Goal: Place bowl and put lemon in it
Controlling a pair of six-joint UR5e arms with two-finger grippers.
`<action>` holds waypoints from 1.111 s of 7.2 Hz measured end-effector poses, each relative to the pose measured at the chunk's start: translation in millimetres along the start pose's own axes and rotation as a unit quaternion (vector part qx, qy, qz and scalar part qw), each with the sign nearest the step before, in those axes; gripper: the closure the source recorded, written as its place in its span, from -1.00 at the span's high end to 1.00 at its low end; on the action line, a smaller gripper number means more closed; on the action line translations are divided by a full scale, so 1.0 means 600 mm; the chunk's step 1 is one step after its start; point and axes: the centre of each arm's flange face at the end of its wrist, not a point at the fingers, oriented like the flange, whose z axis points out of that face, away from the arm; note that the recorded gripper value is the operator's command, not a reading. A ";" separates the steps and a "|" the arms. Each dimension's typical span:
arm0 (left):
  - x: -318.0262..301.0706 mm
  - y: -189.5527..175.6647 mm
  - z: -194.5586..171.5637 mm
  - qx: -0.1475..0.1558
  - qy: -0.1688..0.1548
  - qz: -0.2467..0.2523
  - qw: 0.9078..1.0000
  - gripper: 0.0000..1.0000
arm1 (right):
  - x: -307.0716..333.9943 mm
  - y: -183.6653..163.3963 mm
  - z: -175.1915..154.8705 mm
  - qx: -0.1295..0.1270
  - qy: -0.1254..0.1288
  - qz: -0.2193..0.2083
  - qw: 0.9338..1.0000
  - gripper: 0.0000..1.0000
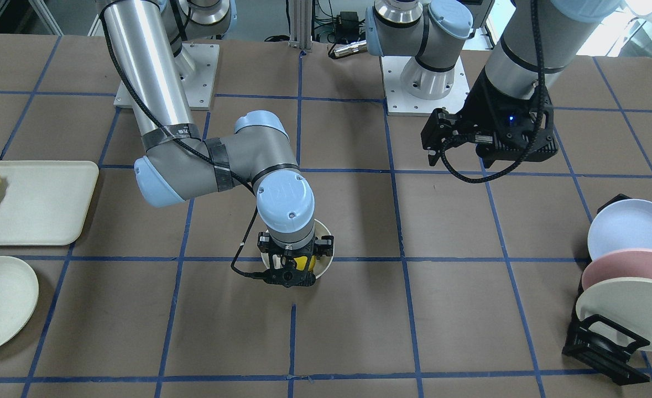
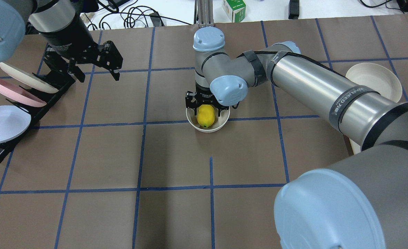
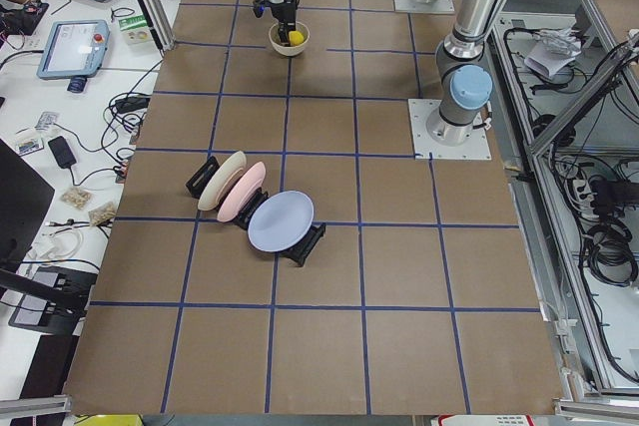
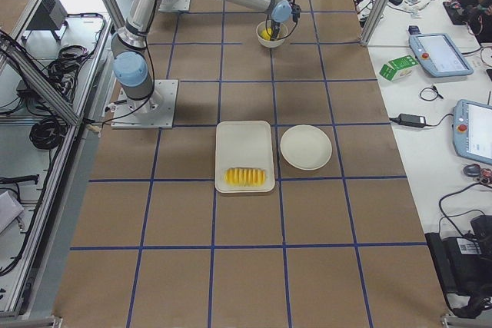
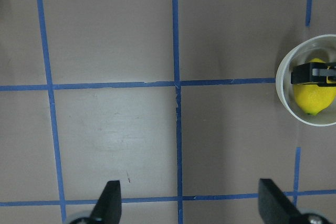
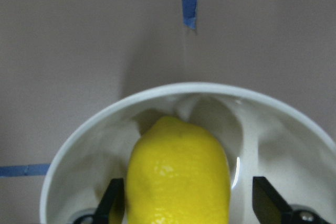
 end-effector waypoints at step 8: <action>-0.002 0.010 -0.002 0.001 -0.002 0.000 1.000 0.83 | 0.259 0.047 -0.347 0.041 -0.017 0.093 0.995 1.00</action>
